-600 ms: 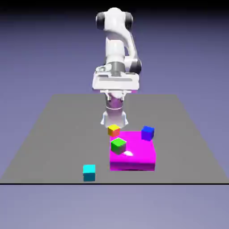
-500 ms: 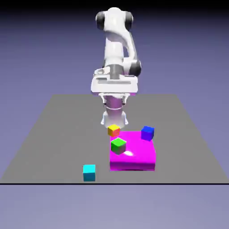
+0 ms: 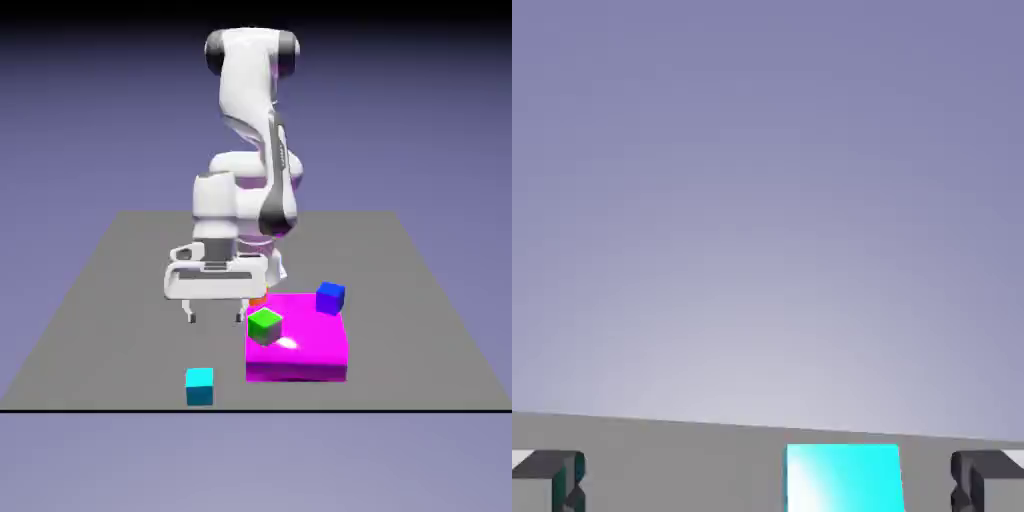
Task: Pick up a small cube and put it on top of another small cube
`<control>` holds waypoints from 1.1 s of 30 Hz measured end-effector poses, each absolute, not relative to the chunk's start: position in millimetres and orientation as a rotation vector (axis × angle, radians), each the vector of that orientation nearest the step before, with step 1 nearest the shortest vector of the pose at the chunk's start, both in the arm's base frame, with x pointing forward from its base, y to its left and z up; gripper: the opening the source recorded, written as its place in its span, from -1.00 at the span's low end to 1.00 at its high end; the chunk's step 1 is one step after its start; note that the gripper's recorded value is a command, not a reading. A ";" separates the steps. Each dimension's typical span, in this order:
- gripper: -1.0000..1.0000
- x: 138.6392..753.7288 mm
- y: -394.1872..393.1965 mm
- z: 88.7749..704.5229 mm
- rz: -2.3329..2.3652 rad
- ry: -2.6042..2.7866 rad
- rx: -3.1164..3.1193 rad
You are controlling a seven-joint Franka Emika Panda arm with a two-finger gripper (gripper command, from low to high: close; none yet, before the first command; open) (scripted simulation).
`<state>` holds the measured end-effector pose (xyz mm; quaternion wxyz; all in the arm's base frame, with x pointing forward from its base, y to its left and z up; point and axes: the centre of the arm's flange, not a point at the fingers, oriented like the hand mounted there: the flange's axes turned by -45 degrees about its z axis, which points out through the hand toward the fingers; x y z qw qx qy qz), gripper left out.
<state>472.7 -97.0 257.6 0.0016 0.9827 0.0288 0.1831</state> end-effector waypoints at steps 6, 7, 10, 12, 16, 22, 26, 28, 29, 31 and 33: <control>0.00 471.0 -122.3 193.8 0.420 0.092 3.120; 0.00 473.9 -122.7 183.3 0.419 0.096 3.117; 0.00 480.9 -122.7 150.3 0.418 0.099 3.114; 0.00 483.9 -121.6 127.9 0.419 0.093 3.119; -1.00 482.9 -122.1 136.7 0.418 0.096 3.117; -1.00 471.0 -122.2 193.8 0.419 0.092 3.121; -1.00 487.0 -96.2 198.8 0.388 0.214 3.145; -1.00 494.3 -79.6 216.4 0.399 0.306 3.139; -1.00 497.4 -71.2 225.2 0.404 0.352 3.136; -1.00 497.4 -48.8 245.0 0.409 0.488 3.127; -1.00 494.7 -26.1 264.1 0.412 0.627 3.113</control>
